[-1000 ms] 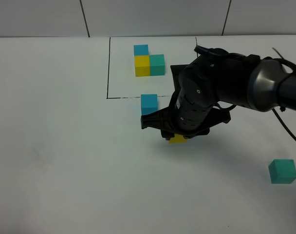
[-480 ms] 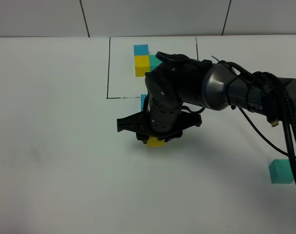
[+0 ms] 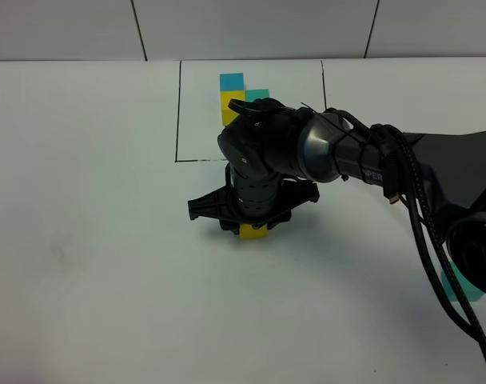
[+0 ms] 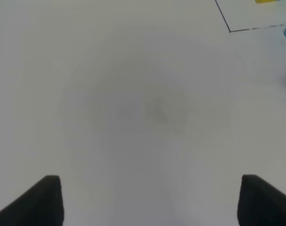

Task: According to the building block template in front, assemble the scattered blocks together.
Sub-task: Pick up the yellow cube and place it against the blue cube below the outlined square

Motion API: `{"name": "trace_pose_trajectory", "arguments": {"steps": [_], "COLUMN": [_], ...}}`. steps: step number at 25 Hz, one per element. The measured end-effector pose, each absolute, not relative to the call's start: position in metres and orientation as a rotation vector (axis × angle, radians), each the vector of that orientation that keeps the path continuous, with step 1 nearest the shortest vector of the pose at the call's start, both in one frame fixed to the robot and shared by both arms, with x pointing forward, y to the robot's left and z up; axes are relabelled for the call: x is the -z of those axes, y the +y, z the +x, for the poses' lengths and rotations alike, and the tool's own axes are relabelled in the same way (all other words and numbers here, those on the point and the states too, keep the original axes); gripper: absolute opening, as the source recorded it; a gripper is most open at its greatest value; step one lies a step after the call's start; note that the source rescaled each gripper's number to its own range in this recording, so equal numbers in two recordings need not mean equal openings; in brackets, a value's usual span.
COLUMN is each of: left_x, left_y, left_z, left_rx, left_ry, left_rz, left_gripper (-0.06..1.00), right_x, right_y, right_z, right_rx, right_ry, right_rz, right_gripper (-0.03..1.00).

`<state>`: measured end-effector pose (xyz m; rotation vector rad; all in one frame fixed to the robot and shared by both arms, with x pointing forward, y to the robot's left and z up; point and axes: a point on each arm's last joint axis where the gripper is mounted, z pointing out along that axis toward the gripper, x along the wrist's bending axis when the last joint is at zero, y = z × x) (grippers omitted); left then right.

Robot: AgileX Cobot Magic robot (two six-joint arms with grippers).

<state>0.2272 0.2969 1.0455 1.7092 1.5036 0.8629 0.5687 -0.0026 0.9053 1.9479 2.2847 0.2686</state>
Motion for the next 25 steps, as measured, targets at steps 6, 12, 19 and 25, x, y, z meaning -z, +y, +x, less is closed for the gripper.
{"name": "trace_pose_trajectory", "arguments": {"steps": [6, 12, 19, 25], "left_x": [-1.0455, -1.0455, -1.0455, -1.0455], "left_y": [0.2969, 0.2969, 0.2969, 0.2969], "left_z": [0.2272, 0.2272, 0.2272, 0.2272], "left_rx": [-0.863, -0.863, -0.863, -0.863], "left_ry": [1.503, 1.503, 1.503, 1.503], "left_rz": [1.71, 1.71, 1.71, 1.71], "left_gripper": [0.87, 0.87, 0.87, 0.87], "right_x": [-0.8999, -0.8987, -0.8988, -0.8986], "right_y": [-0.0018, -0.0005, -0.0004, 0.0007], "right_z": [0.5722, 0.5736, 0.5739, 0.5762], "right_rx": [-0.27, -0.295, -0.299, -0.334], "right_ry": [2.248, 2.222, 2.221, 2.215], "right_rz": [1.963, 1.99, 1.988, 1.971], "right_gripper": [0.01, 0.01, 0.01, 0.01]}}
